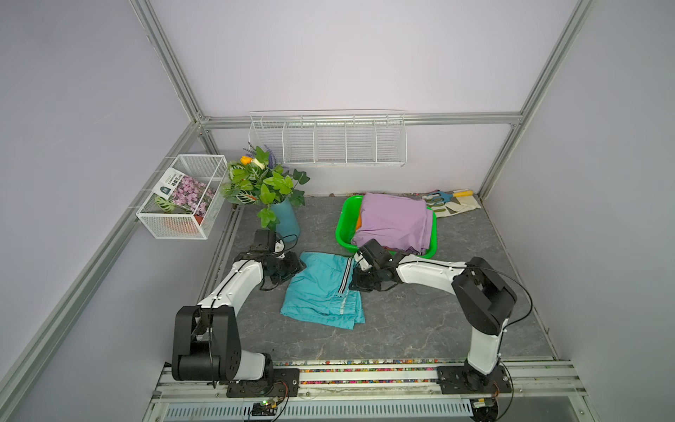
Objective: Put the folded long pants in the basket
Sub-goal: Pick up the long pant at the center of the board.
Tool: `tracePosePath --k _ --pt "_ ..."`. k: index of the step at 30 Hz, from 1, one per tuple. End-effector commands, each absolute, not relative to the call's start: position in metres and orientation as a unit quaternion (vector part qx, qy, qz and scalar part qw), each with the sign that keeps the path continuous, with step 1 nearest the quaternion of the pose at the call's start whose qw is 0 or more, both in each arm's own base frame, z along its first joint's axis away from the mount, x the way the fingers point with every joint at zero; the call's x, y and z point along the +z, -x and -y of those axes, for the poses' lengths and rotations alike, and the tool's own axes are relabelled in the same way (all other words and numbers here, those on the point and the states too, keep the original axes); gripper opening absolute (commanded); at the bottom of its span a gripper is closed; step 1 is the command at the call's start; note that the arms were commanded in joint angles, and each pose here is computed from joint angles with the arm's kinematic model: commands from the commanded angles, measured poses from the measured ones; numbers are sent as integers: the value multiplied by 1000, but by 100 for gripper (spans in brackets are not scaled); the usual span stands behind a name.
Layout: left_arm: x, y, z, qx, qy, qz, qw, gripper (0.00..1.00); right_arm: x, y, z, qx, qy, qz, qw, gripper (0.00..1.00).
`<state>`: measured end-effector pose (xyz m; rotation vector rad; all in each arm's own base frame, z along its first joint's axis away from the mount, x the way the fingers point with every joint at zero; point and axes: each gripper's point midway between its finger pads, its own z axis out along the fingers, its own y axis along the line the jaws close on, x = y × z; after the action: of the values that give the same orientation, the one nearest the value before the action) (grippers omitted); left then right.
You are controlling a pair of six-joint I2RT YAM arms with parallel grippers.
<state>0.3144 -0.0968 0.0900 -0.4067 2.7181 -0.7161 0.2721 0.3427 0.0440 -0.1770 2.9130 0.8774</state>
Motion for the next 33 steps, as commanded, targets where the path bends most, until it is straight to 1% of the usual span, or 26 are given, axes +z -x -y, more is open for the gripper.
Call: tracePosePath --k 1,5,12,18,20,21,22,23,24,25,27,30,33 --pt "70 -298 79 -190 122 -967 123 57 43 -263 -317 243 85 -965 47 0" --pt "52 -285 78 -185 131 -968 103 57 42 -265 -315 239 87 -966 46 0" --pt "31 -284 90 -219 140 -962 82 56 42 -267 -316 240 88 -966 47 0" --pt "35 -295 108 -276 146 -946 86 55 45 -268 -319 245 87 -964 51 0" --pt "37 -294 115 -301 148 -938 85 53 44 -269 -320 246 85 -964 51 0" --pt "36 -292 118 -312 149 -935 82 47 44 -270 -320 247 86 -964 51 0" --pt "35 -291 120 -318 151 -933 78 37 45 -270 -321 248 86 -964 51 0" --pt "34 -288 123 -327 151 -930 74 23 45 -271 -322 249 86 -963 52 0" --pt "33 -285 125 -336 152 -927 69 13 46 -272 -323 250 86 -963 52 0" --pt "31 -283 127 -341 153 -925 63 7 47 -272 -324 252 87 -962 53 0" --pt "28 -279 131 -354 155 -921 52 0 48 -272 -326 256 88 -961 53 0" --pt "31 -277 133 -361 151 -919 48 0 52 -273 -329 262 90 -959 56 0" --pt "48 -283 129 -350 141 -924 71 0 60 -272 -331 257 104 -959 66 0"
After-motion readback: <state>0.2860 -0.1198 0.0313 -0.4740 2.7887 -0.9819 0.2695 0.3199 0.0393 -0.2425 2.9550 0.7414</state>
